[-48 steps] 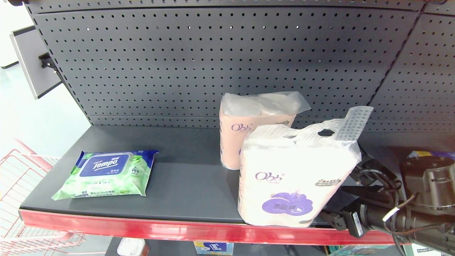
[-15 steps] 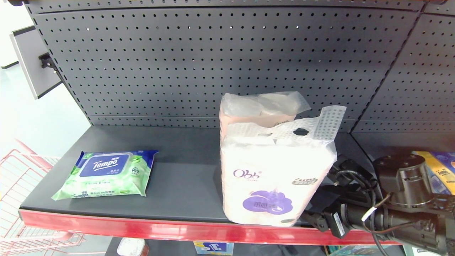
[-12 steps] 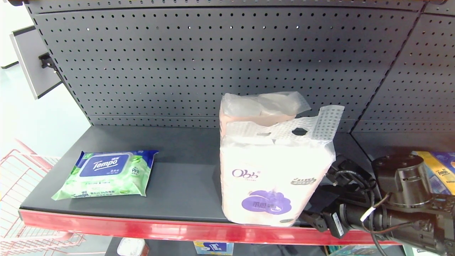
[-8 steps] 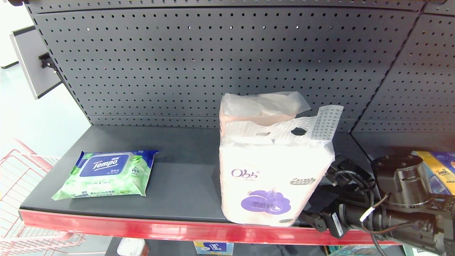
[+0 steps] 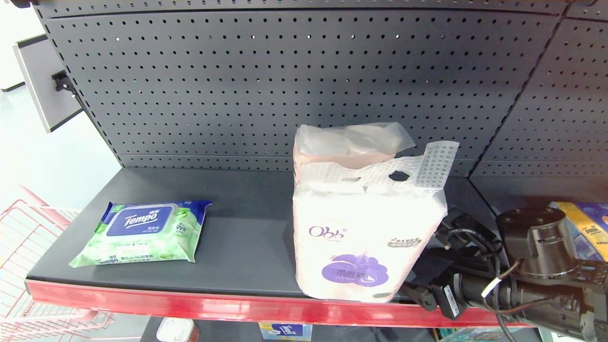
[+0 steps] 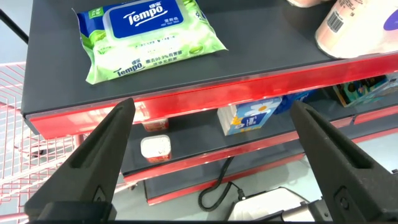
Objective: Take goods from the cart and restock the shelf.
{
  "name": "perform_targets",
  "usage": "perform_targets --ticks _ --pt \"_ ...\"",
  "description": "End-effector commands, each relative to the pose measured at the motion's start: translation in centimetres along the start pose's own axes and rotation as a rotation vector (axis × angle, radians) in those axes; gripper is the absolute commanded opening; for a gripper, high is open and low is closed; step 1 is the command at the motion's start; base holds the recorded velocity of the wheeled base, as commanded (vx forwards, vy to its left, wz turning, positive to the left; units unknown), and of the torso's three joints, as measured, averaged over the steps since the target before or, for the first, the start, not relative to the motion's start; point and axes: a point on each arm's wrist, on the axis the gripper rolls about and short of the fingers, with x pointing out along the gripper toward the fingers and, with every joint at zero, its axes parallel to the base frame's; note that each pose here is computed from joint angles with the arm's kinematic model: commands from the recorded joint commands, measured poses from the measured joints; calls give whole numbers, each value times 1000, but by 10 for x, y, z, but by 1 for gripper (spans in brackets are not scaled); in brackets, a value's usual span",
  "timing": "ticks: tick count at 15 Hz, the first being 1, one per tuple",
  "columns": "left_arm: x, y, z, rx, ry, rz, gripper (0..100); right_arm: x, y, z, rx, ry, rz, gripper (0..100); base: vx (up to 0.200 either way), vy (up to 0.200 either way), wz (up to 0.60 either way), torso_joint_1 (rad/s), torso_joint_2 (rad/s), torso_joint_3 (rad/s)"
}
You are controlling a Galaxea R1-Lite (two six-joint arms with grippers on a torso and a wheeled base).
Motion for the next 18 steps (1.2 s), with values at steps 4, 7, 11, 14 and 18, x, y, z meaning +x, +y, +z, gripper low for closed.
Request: perform_targets --ticks 4,7,11,14,18 --pt "0 0 0 0 -1 0 100 1 1 0 -2 1 2 100 0 0 0 0 0 0" --pt "0 0 0 0 -1 0 100 1 1 0 -2 1 2 100 0 0 0 0 0 0" --pt "0 0 0 0 1 0 100 1 1 0 -4 4 3 100 0 0 0 0 0 0" --pt "0 0 0 0 1 0 100 2 1 0 -5 5 6 100 0 0 0 0 0 0" --pt "-1 0 -1 1 -2 0 100 3 5 1 -13 5 18 100 0 0 0 0 0 0"
